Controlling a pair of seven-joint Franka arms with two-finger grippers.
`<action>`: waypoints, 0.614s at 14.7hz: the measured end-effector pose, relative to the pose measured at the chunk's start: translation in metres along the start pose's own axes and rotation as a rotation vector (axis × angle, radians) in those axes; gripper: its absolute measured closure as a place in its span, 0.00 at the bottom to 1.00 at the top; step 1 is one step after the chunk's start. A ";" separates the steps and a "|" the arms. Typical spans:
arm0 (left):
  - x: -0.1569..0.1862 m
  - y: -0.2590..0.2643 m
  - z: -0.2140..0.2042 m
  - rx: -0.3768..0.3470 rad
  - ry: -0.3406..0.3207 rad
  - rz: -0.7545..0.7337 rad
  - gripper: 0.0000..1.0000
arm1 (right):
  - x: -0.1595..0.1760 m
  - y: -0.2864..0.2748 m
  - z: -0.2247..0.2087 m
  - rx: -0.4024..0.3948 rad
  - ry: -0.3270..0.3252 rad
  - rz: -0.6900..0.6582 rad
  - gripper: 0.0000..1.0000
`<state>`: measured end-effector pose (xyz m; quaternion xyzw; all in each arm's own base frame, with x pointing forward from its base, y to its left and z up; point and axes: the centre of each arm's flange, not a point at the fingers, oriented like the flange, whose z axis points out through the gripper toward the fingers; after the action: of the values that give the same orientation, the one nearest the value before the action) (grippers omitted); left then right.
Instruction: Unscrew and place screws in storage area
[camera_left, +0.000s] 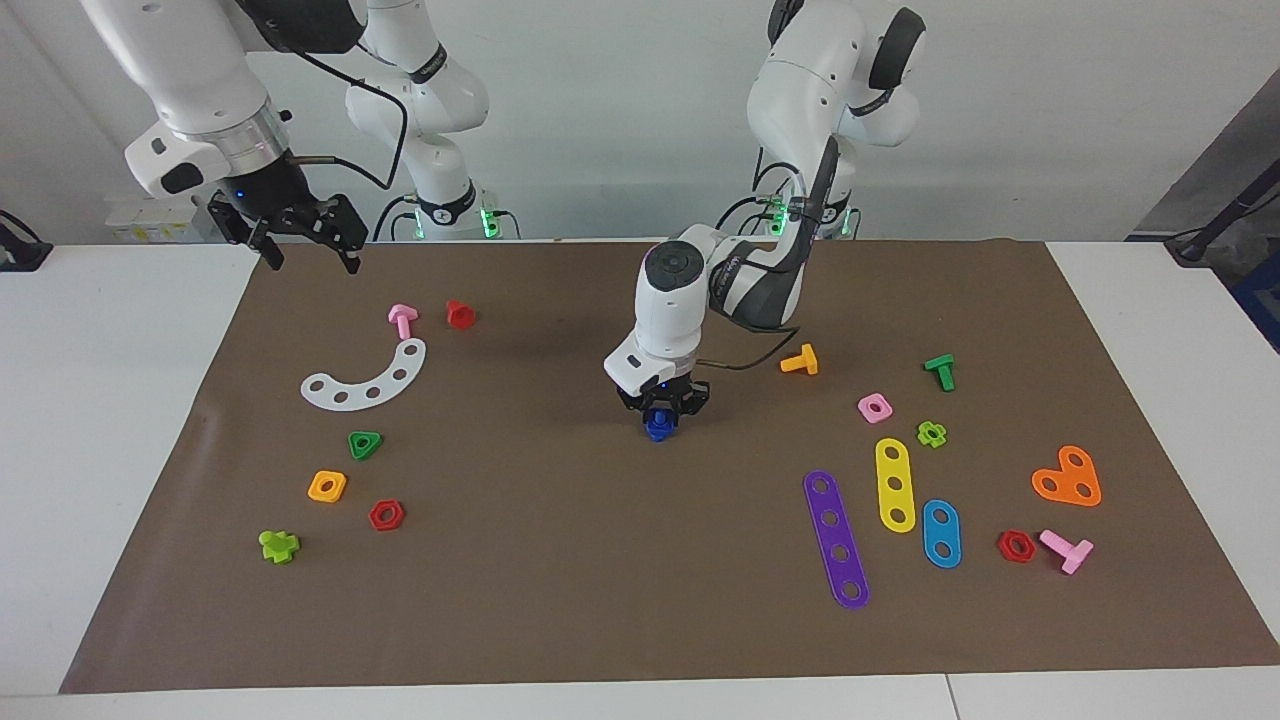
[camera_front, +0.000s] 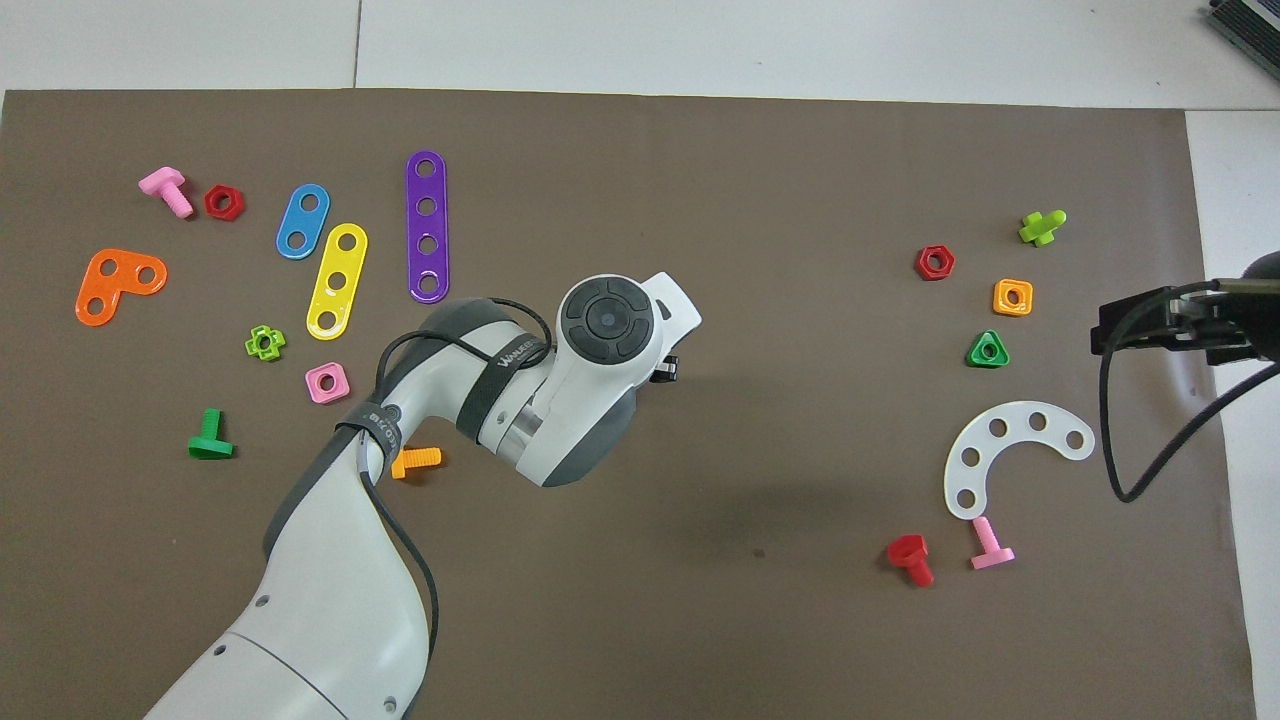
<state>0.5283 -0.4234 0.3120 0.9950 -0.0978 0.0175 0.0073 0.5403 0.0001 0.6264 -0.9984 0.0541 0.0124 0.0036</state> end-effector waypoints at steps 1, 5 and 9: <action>0.000 0.000 0.000 0.001 -0.001 0.000 0.53 | 0.000 0.000 0.000 0.000 0.000 0.000 0.00; 0.003 -0.001 -0.007 0.003 -0.011 -0.007 0.53 | 0.000 0.000 0.000 0.000 0.000 0.000 0.00; 0.011 0.001 -0.027 -0.004 -0.022 -0.021 0.53 | 0.000 0.000 0.000 0.000 0.000 0.000 0.00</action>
<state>0.5379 -0.4256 0.3395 0.9961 -0.0877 0.0062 0.0082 0.5403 0.0001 0.6264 -0.9985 0.0541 0.0124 0.0036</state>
